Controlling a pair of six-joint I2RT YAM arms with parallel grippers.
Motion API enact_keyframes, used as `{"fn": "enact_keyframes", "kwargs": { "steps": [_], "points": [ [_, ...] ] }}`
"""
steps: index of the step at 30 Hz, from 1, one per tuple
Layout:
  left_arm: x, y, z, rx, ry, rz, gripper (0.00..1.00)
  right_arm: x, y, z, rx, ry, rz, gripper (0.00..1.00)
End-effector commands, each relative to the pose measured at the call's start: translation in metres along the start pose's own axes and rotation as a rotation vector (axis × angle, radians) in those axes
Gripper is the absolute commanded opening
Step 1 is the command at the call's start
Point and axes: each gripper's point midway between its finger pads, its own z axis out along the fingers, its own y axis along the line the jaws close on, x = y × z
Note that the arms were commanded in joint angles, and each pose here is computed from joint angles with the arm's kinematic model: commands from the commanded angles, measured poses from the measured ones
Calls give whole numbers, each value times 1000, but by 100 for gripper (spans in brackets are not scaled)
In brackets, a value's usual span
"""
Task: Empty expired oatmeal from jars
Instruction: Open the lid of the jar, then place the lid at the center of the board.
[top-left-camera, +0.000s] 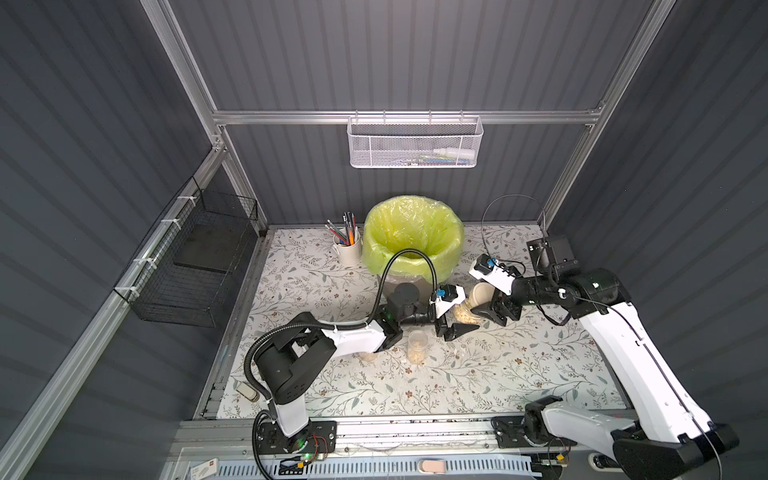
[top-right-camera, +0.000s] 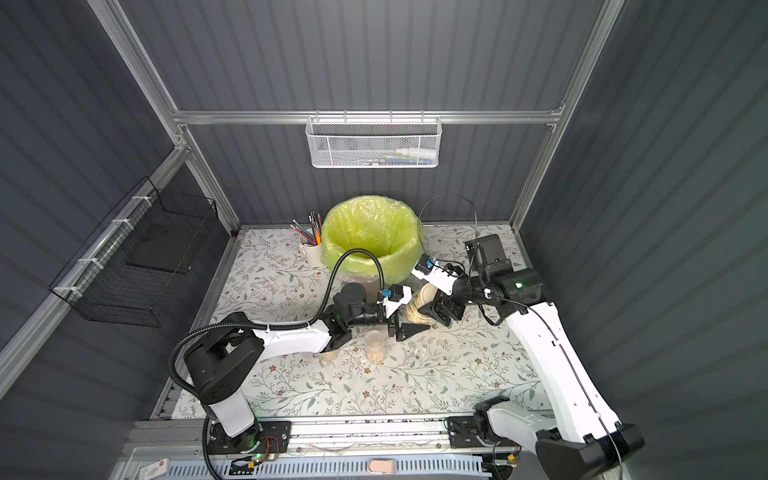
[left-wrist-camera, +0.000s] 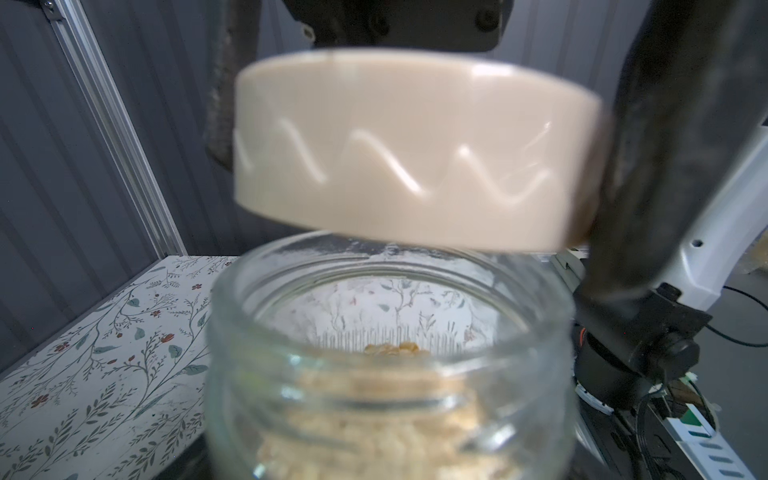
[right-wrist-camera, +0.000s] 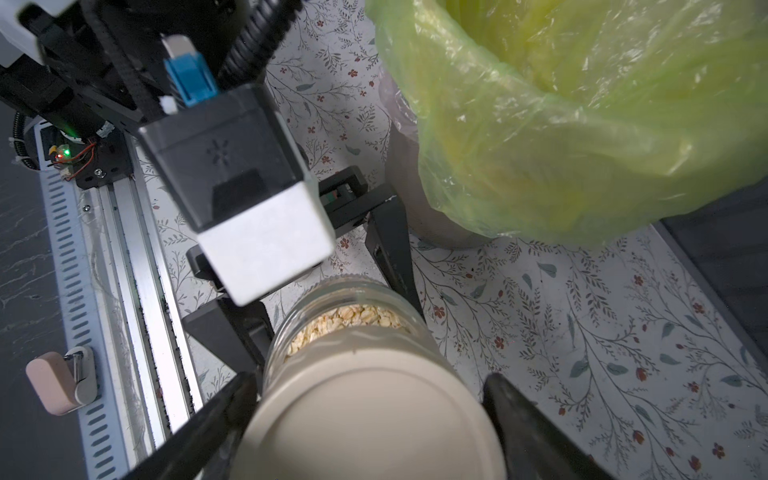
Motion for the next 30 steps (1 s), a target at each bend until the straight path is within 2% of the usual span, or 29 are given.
{"fn": "enact_keyframes", "kwargs": {
  "steps": [1,5,11,17,23,30],
  "points": [
    [-26,2,-10,-23,-57,62,1,-14,2,-14,25,-102,-21,85],
    [-28,2,-15,-30,-47,67,1,-18,-1,-28,46,-215,21,84],
    [-28,3,-22,-63,-34,76,1,-7,-12,-30,40,-258,156,85],
    [-29,4,-30,-91,-6,78,1,27,-60,-16,197,-184,406,84],
    [-31,7,-40,-143,8,87,1,53,-86,-4,279,-152,616,85],
    [-33,7,-49,-179,20,87,2,104,-111,29,349,13,910,84]
  ]
}}
